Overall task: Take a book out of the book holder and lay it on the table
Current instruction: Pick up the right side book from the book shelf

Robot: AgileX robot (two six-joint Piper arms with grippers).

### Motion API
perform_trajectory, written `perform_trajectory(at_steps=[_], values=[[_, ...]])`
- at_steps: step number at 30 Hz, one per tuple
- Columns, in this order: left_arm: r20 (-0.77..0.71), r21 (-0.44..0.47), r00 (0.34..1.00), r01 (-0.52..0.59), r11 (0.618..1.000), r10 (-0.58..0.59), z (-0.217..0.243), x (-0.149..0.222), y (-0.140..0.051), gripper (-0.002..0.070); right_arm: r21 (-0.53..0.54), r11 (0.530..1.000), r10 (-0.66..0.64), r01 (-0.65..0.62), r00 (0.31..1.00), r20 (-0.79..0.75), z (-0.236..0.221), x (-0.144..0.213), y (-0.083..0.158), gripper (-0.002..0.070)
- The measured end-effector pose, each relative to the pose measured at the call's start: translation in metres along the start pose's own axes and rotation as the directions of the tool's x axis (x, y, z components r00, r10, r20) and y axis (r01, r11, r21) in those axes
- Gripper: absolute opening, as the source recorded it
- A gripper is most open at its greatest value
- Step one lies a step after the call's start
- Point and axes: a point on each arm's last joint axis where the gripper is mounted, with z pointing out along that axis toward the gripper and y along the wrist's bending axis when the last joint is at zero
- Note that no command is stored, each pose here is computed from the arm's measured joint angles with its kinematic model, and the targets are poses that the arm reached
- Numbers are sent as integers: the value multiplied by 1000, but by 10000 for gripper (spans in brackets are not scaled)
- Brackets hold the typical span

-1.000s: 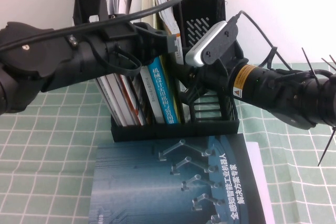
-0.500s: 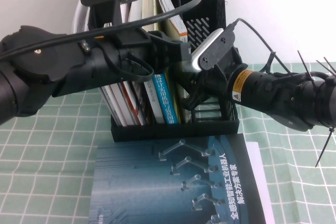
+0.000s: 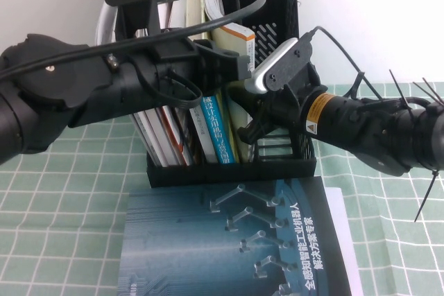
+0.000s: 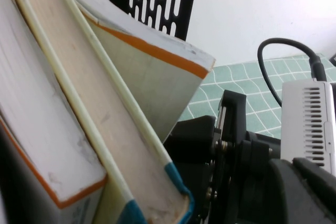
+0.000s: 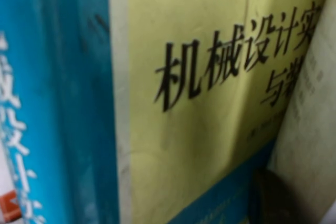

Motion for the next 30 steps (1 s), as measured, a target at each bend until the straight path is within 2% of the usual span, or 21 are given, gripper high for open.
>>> perform_trajectory(at_steps=[5,12,21,22,30], values=[[-4,0,1000,-9,1000,9,0,0,0,-3,0,1000,19,-19,1000,3,0,0,0,146],[-6,5,996,-85,996,85,-8,-2,-4,-3,20,1000,15,-14,1000,-14,-7,-9,-2,144],[123,27,984,-131,991,127,-49,-21,-21,-3,81,994,-87,77,987,132,-46,-76,-6,142],[137,31,982,-138,990,133,-54,-23,-24,-3,96,990,-120,106,981,151,-51,-85,-7,113],[208,65,951,-249,966,230,-99,-31,-42,-3,190,964,-231,185,939,256,-95,-136,-12,119]])
